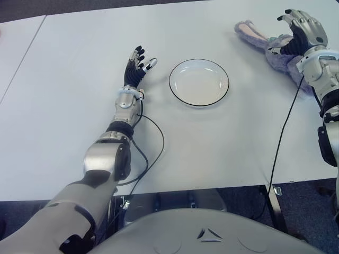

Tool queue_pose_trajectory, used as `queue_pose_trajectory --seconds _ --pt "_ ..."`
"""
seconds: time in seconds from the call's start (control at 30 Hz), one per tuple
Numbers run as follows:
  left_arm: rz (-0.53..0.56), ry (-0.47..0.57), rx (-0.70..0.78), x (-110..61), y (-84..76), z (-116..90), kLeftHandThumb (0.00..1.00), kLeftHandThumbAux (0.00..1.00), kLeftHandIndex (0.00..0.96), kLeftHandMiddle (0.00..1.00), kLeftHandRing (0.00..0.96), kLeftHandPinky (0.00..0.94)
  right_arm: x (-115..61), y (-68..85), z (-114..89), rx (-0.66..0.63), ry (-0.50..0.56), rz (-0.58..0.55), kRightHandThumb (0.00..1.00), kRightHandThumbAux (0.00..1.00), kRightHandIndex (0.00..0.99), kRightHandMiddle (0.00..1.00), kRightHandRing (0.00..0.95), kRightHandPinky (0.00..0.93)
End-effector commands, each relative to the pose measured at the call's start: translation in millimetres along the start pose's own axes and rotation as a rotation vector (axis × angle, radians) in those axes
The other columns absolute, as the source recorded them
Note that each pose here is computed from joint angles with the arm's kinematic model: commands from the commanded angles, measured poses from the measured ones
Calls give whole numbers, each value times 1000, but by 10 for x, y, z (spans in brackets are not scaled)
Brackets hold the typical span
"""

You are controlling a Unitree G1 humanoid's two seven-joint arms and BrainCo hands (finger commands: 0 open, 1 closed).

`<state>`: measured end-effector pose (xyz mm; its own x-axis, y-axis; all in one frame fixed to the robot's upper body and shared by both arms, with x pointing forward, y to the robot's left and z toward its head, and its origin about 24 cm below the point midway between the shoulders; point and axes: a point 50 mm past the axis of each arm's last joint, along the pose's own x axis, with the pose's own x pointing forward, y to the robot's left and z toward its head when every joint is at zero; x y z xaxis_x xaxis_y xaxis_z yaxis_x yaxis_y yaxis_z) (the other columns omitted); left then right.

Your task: Put the doll into the plate.

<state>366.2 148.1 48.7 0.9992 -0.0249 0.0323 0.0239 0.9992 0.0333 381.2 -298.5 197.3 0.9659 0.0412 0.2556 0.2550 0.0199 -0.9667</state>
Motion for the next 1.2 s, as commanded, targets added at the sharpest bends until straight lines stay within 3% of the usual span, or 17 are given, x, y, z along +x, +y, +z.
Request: queue_pose_trajectory --seconds 0.03,0.63,1.2 --pt "33 585 -43 -915 -31 -1231 0 573 56 99 84 57 -156 188 -97 -7 -7 90 251 742 149 13 26 106" --pt "37 588 -28 -920 -11 -1235 0 586 52 97 90 70 -283 253 -222 -21 6 119 370 757 179 13 16 90" --pt "42 582 -37 -924 -5 -1234 0 578 65 104 96 83 -407 249 -409 -65 56 143 367 764 183 17 11 58"
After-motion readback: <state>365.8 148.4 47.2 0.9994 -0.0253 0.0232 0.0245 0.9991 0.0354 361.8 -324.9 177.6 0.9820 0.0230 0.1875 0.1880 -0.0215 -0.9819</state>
